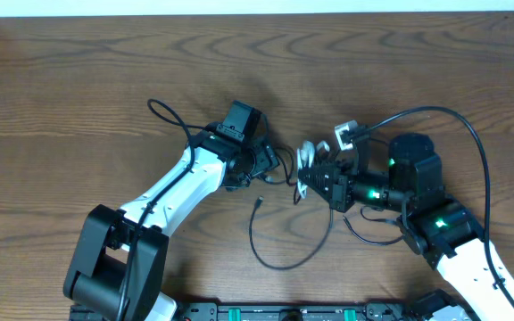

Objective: Untangle cables

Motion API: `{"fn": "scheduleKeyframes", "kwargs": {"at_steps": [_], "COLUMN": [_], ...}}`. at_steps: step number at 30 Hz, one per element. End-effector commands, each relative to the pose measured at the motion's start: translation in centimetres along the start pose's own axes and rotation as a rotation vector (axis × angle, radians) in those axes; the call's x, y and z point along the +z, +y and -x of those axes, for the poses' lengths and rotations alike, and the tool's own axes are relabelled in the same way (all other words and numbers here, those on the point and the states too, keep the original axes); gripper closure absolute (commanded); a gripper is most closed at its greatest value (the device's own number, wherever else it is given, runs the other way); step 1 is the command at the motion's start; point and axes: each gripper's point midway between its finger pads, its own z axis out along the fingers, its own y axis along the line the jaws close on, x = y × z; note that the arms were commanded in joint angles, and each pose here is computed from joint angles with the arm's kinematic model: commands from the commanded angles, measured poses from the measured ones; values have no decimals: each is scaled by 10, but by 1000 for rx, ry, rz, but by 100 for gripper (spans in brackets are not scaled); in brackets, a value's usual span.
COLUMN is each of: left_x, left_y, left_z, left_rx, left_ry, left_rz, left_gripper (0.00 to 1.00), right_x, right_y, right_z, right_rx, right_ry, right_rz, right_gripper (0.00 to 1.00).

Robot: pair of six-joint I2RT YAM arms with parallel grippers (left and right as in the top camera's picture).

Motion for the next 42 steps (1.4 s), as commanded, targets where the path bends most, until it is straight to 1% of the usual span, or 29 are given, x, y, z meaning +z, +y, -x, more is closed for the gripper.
{"fn": "scheduleKeyframes", "kwargs": {"at_steps": [1, 2, 3, 4, 5, 7, 8, 9, 12, 15, 18, 21, 23, 26, 27, 28, 29, 30, 33, 35, 37, 38, 39, 40, 42], "left_x": [-1, -1, -1, -1, -2, -2, -2, -2, -4, -8, -12, -19, -23, -24, -24, -24, -23, -22, -16, -12, -8, -6, -5, -5, -4], "left_y": [-6, -6, -7, -8, -9, -11, -11, -12, -17, -25, -31, -41, -46, -47, -48, -49, -50, -52, -58, -62, -67, -70, -75, -79, -82], "left_z": [-11, -11, -12, -14, -15, -17, -18, -19, -27, -41, -53, -66, -72, -74, -74, -76, -77, -78, -77, -76, -74, -73, -72, -72, -72], "left_rx": [27, 26, 26, 26, 26, 26, 26, 26, 24, 21, 14, 36, 40, 41, 46, 45, 36, 25, 37, 32, 14, 12, 23, 31, 39], "left_ry": [61, 64, 69, 79, 84, 97, 103, 109, 155, 234, 305, 383, 417, 428, 427, 429, 430, 424, 377, 338, 296, 274, 252, 242, 222], "left_rz": [-43, -45, -49, -57, -62, -72, -77, -80, -114, -166, -205, -277, -308, -317, -318, -318, -314, -307, -290, -273, -261, -260, -268, -276, -279], "left_gripper": [16, 16, 16, 15, 12, 5, 3, 3, 2, 2, 2, 2, 2, 2, 7, 20, 28, 33, 34, 33, 24, 17, 14, 13, 5], "right_x": [-2, -3, -5, -8, -10, -16, -19, -21, -24, -23, -19, -14, -11, -4, -2, 0, 2, 5, 11, 14, 14, 14, 13, 13, 12], "right_y": [-24, -33, -42, -58, -67, -87, -95, -101, -117, -126, -135, -145, -151, -160, -162, -165, -167, -168, -167, -166, -166, -166, -166, -166, -166], "right_z": [1, -3, -7, -14, -19, -30, -36, -41, -55, -65, -74, -82, -87, -91, -92, -94, -95, -96, -97, -96, -96, -96, -97, -98, -99], "right_rx": [15, 36, 56, 85, 100, 154, 182, 204, 262, 296, 318, 341, 355, 374, 389, 406, 421, 425, 433, 434, 433, 433, 434, 435, 434], "right_ry": [-20, -13, -4, 11, 20, 44, 57, 72, 112, 157, 197, 237, 261, 280, 281, 282, 284, 290, 299, 300, 299, 300, 302, 306, 312], "right_rz": [-133, -176, -224, -309, -357, -458, -500, -536, -615, -647, -673, -695, -708, -720, -725, -729, -729, -722, -696, -682, -682, -682, -684, -685, -687], "right_gripper": [88, 83, 75, 69, 68, 61, 61, 63, 64, 64, 62, 61, 62, 62, 65, 68, 70, 73, 74, 75, 76, 77, 77, 77, 79]}}
